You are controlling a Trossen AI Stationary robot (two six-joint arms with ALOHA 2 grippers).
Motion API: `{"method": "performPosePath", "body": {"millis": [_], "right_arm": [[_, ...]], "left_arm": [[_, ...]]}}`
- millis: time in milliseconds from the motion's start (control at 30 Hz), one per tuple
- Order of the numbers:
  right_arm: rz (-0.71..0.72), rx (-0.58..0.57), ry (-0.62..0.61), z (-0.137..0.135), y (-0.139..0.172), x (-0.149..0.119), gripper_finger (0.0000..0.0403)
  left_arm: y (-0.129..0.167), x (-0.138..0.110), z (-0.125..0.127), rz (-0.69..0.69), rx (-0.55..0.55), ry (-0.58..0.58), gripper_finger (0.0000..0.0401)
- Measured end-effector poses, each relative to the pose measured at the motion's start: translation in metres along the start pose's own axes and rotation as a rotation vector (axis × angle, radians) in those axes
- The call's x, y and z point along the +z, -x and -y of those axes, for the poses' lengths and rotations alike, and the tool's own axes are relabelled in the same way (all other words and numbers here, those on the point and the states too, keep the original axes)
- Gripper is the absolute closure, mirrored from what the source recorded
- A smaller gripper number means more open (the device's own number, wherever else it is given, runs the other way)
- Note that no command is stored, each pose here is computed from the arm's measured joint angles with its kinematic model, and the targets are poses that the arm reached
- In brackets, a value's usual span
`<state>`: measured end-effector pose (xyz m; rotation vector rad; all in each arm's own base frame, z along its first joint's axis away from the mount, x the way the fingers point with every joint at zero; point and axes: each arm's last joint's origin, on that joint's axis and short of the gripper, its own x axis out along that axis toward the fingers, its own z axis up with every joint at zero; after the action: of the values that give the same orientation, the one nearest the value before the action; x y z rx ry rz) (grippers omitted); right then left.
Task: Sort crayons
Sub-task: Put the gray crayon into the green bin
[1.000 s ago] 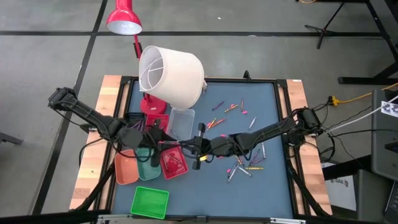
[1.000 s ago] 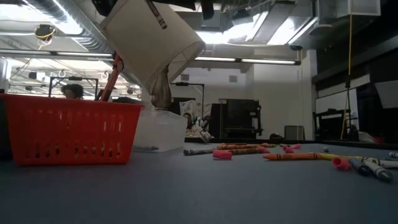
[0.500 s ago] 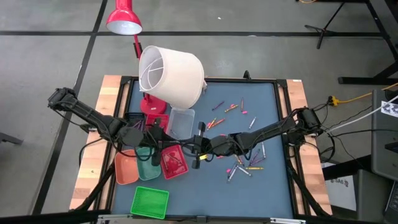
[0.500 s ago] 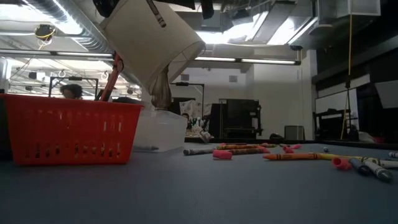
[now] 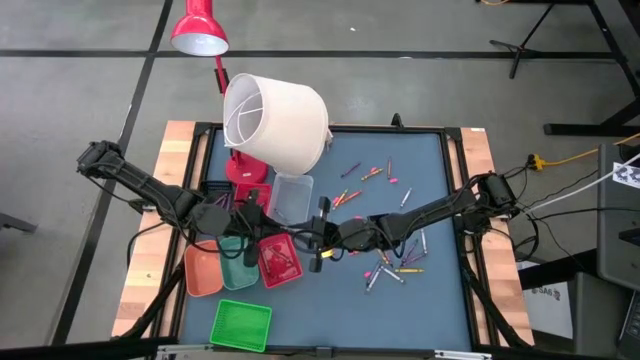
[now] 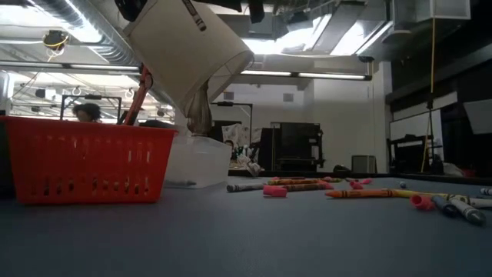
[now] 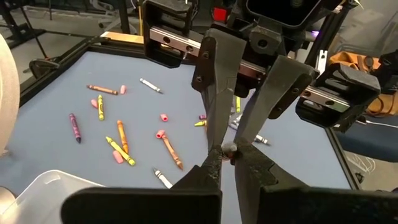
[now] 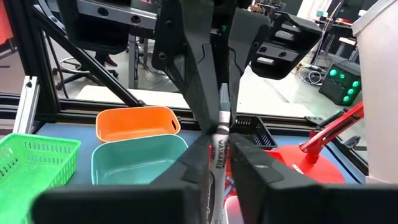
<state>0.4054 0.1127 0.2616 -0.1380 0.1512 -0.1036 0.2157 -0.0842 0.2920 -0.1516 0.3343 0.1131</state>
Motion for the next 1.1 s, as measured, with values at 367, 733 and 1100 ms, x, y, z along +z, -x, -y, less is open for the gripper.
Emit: {"method": "performPosePath", "body": {"millis": [367,733,1100], "right_arm": [[-0.209,0.063,0.077,-0.003,0.003,-0.021,0.026],[-0.561,0.268,0.05,-0.006,0.016,-0.053,0.0258],[-0.774,0.377,-0.007,-0.007,0.029,-0.068,0.0258]], "left_arm": [[0.002,-0.007,0.003,-0.078,-0.064,0.043,0.0396],[0.015,-0.039,0.008,-0.479,-0.146,0.274,0.0396],[0.038,-0.069,0.002,-0.848,0.029,0.367,0.0396]]}}
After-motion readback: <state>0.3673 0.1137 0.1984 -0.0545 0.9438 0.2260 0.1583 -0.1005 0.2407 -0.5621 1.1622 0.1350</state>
